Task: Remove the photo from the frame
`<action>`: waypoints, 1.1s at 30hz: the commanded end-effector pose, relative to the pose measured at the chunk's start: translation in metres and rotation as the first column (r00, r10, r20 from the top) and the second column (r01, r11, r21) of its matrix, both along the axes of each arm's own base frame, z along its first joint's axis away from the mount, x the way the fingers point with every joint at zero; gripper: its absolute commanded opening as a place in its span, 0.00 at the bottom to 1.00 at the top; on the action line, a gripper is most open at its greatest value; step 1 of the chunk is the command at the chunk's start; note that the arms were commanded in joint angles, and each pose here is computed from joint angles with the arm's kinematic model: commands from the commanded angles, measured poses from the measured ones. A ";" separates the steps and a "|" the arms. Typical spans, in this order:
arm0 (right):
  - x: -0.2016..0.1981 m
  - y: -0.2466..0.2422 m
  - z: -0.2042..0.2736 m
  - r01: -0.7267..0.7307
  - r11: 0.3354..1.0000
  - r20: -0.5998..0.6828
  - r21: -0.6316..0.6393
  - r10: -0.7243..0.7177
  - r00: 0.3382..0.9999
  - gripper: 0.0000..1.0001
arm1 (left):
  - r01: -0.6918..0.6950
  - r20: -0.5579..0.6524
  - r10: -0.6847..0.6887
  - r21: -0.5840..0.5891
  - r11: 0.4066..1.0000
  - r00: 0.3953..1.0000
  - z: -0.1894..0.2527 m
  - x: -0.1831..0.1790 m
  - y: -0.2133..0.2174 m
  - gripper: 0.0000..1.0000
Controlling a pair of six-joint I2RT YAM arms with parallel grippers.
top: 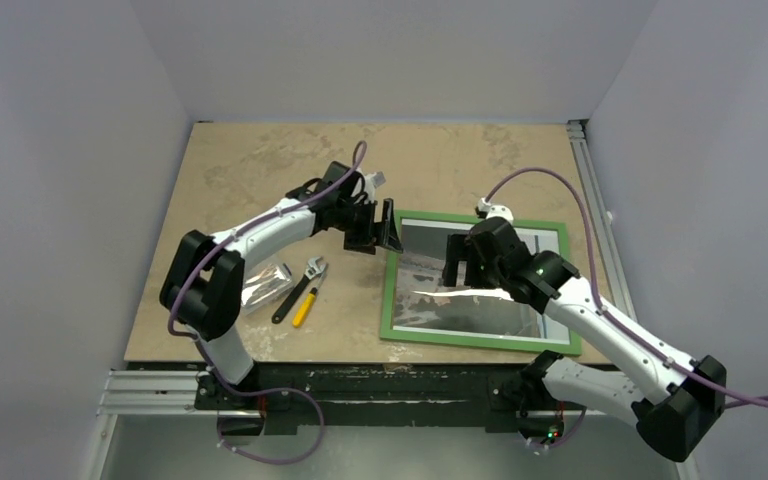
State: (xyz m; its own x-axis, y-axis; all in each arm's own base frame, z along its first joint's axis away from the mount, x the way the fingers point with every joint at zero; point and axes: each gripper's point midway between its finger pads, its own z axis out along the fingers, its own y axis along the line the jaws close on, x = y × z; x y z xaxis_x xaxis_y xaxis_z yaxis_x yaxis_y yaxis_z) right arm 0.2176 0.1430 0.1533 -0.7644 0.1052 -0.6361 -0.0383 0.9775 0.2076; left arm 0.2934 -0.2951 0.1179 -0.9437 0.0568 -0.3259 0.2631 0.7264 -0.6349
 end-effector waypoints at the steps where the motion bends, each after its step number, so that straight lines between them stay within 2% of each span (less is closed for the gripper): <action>1: 0.001 0.034 -0.002 -0.071 0.994 0.004 0.087 0.071 0.997 0.90 | 0.043 0.047 -0.046 0.059 0.997 0.998 -0.003 0.002 -0.010 0.75; 6: -0.005 0.043 -0.016 -0.084 0.994 -0.012 0.076 0.085 0.996 0.83 | 0.062 0.043 -0.068 0.133 0.989 0.997 -0.022 -0.007 -0.019 0.66; 13: -0.012 0.042 -0.033 -0.083 0.994 -0.034 0.066 0.085 0.996 0.73 | 0.008 0.021 -0.013 0.215 0.977 1.000 -0.049 -0.010 -0.014 0.52; 19: -0.016 0.042 -0.041 -0.079 0.994 -0.039 0.074 0.082 0.996 0.69 | 0.013 -0.021 -0.008 0.239 0.971 1.000 -0.068 -0.017 -0.016 0.50; 25: -0.020 0.042 -0.049 -0.081 0.994 -0.051 0.071 0.085 0.995 0.66 | 0.021 -0.053 -0.008 0.245 0.969 0.999 -0.080 -0.020 -0.017 0.53; 33: -0.023 0.053 -0.056 -0.143 0.988 -0.037 0.063 0.146 0.989 0.66 | 0.022 -0.089 0.005 0.293 0.956 0.996 -0.098 -0.024 -0.010 0.27</action>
